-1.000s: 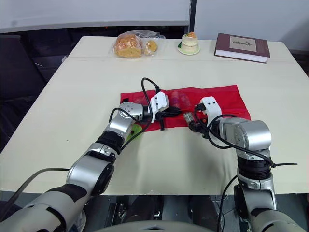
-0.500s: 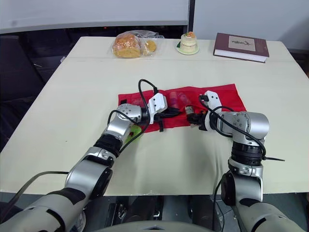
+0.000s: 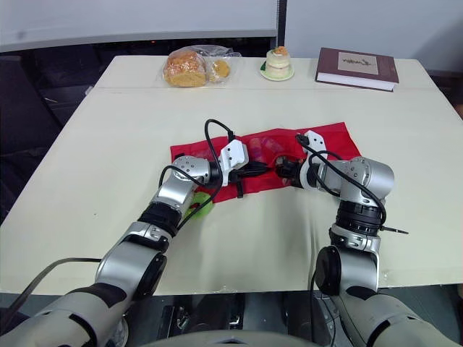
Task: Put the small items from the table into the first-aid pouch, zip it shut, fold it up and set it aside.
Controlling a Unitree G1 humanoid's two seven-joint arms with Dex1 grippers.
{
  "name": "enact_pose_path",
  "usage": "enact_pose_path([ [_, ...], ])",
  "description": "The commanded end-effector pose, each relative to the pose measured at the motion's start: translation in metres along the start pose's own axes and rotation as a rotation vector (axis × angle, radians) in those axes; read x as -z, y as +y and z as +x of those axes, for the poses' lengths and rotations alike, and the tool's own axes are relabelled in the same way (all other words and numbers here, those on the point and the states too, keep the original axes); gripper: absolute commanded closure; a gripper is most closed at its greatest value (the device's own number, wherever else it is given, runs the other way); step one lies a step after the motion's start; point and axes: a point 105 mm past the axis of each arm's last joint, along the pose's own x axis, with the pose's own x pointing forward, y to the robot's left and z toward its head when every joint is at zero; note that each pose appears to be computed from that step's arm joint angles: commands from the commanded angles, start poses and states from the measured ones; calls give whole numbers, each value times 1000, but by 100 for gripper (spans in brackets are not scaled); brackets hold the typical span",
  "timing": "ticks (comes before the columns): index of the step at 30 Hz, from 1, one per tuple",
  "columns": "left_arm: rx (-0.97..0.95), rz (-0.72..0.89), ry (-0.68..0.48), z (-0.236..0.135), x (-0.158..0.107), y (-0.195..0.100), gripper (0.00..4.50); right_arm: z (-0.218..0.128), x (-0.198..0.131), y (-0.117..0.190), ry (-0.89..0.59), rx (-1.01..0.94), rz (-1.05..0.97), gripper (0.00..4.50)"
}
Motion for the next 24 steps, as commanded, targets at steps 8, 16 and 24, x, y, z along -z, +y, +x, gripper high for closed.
enact_pose_path([
  [8,78,20,-28,1,-5,-16,450,0,-21,11,-126,-30,-3,412],
  [16,97,15,-26,2,-5,-20,450,8,-30,17,-207,-53,58,412],
  [24,66,10,-14,-2,-4,-11,450,2,-9,14,-156,-52,-37,256],
])
